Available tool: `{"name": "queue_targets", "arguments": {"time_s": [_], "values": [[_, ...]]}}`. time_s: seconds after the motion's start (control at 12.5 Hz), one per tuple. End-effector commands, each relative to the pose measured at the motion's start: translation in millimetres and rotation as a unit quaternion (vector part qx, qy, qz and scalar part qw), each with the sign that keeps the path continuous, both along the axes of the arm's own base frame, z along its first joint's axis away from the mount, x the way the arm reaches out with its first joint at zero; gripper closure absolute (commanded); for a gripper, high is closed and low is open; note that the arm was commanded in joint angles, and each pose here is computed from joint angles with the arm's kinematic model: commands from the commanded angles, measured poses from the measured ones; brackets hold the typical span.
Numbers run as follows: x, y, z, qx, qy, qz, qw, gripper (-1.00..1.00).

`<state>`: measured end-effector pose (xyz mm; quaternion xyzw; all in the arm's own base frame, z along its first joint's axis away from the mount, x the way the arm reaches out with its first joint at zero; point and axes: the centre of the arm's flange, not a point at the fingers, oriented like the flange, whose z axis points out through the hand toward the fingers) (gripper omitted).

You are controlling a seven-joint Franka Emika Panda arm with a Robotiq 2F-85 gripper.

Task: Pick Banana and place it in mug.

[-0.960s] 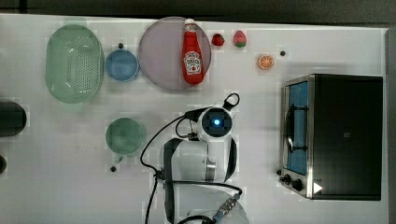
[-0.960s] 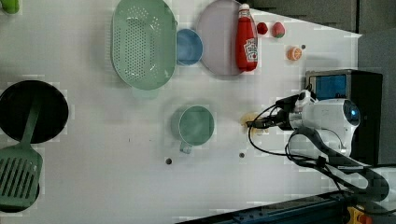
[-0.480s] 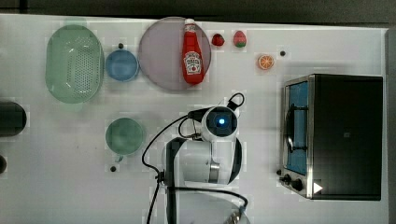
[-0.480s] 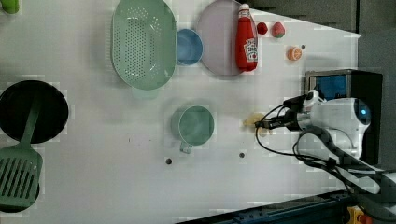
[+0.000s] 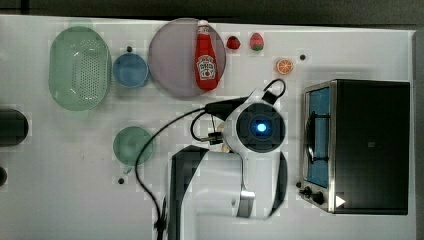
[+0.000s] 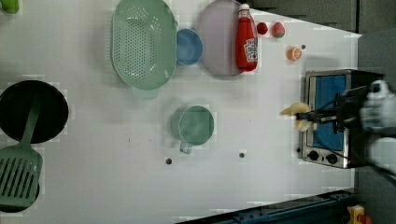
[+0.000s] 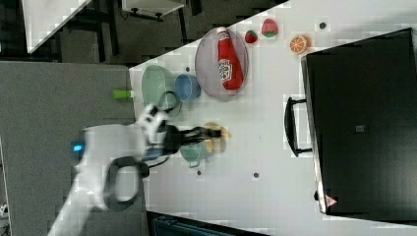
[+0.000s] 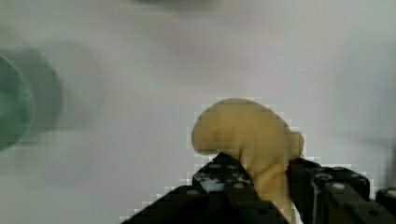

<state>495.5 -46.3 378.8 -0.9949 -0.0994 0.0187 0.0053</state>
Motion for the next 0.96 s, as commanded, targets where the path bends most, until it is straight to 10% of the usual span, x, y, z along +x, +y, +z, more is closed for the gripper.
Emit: {"name": "queue_targets", "arguments": {"time_s": [0.08, 0.96], "values": [[-15.6, 29.0, 57.1, -0.005, 0.019, -0.019, 1.0, 0.37], [-42.4, 209.0, 61.6, -0.031, 0.031, -0.112, 0.993, 0.37]]}}
